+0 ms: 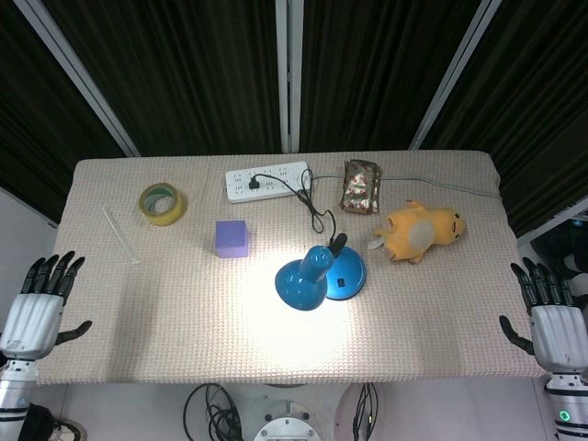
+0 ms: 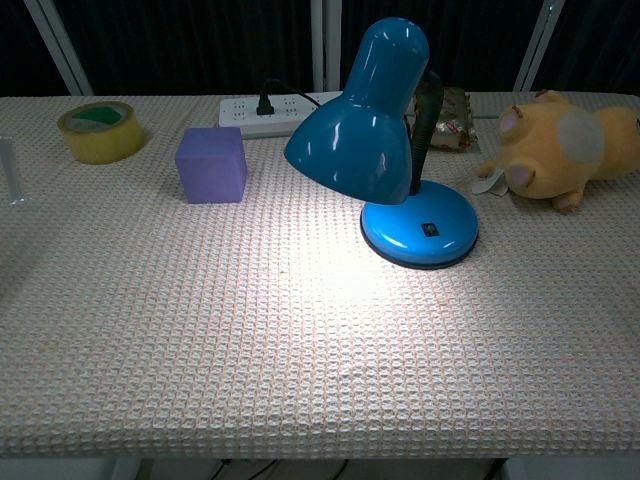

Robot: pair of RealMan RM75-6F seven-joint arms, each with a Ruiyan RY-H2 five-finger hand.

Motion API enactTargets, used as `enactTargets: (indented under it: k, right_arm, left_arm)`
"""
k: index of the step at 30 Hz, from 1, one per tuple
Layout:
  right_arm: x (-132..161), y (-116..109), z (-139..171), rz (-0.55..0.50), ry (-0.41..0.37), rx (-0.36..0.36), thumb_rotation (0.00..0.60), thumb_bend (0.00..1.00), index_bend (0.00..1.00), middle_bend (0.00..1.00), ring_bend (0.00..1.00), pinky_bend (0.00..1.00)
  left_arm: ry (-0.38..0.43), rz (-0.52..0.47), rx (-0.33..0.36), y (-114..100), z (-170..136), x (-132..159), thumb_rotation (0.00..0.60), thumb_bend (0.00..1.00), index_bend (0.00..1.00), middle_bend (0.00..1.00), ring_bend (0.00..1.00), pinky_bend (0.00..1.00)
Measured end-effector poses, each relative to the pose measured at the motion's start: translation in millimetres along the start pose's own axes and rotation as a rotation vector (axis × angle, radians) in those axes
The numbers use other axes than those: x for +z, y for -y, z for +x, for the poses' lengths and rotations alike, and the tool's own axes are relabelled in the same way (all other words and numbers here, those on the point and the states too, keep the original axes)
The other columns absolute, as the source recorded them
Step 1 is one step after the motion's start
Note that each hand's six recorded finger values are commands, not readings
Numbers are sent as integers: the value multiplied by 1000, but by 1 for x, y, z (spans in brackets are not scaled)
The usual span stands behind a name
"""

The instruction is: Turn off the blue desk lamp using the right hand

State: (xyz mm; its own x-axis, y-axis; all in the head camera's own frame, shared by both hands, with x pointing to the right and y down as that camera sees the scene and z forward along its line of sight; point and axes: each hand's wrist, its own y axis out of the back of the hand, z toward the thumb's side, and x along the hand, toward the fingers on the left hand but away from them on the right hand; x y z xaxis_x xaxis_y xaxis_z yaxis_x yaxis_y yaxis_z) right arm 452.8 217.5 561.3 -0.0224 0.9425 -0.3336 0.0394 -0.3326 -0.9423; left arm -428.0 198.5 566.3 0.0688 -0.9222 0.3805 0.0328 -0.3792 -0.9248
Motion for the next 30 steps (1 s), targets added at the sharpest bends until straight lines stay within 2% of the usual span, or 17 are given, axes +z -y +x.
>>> enactTargets:
  k: [13,15,17,18,19,20,23,30]
  right_arm:
    - [5,0,-2,19,-27,0,600,243,0,1,7,10]
    - [5,-1,-3,33,-27,-2,600,241,0,86,143,170]
    - [6,-2,-5,56,-28,-7,600,240,0,378,465,482]
    - [6,-1,-6,65,-29,-5,600,240,0,567,629,618]
    - [7,0,-7,70,-31,5,600,240,0,717,740,706]
    - [8,2,-8,70,-33,17,600,240,0,819,814,760]
    - [13,8,-11,78,-48,58,600,240,0,906,878,815]
    - [51,23,-23,116,-161,113,600,288,0,936,900,831]
  left_arm:
    - [-15,-8,10,-1,0,-5,600,61,50,0,0,47]
    - [-18,-7,14,-2,1,-6,600,61,50,0,0,47]
    - [-19,-9,17,-2,1,-6,600,61,50,0,0,47]
    - [-19,-10,17,-1,0,-6,600,61,50,0,0,47]
    - [-20,-12,16,-1,0,-7,600,61,50,0,0,47]
    - [-22,-14,12,1,-1,-7,600,61,50,0,0,47]
    - [-25,-14,-1,5,-3,-8,600,61,50,0,0,47]
    - [-27,-8,-13,9,-6,-9,600,62,50,0,0,47]
